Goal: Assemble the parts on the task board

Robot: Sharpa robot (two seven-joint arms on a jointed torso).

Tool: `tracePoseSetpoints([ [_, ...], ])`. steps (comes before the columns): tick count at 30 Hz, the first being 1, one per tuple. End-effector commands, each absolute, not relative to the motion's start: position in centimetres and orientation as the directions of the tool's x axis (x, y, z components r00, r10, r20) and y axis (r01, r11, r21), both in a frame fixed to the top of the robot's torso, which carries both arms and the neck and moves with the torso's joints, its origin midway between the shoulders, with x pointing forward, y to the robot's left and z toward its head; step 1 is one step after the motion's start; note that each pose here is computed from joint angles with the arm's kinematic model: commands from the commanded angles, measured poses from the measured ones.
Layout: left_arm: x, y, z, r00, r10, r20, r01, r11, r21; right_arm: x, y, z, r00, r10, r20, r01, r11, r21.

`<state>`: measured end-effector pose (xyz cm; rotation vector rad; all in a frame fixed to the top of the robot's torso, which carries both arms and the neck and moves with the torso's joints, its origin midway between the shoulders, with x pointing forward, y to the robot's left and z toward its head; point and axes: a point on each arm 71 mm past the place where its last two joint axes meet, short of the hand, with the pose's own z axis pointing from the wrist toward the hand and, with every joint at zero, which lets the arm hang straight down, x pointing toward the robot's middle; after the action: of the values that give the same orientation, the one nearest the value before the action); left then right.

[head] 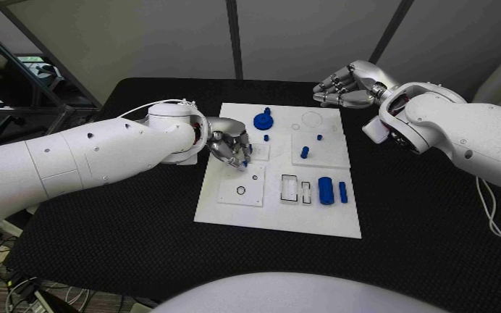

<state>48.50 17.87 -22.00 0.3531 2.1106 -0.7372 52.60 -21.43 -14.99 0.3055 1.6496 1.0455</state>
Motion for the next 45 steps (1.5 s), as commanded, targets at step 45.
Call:
tracePoseSetpoints([
  [45,48.64,18.20,-22.54,-0.642,0.000,-0.767,0.441,0.818,-0.369,52.61,-21.31,-14.92,-0.372,0.660,-0.652,-0.315,0.572,0.758],
])
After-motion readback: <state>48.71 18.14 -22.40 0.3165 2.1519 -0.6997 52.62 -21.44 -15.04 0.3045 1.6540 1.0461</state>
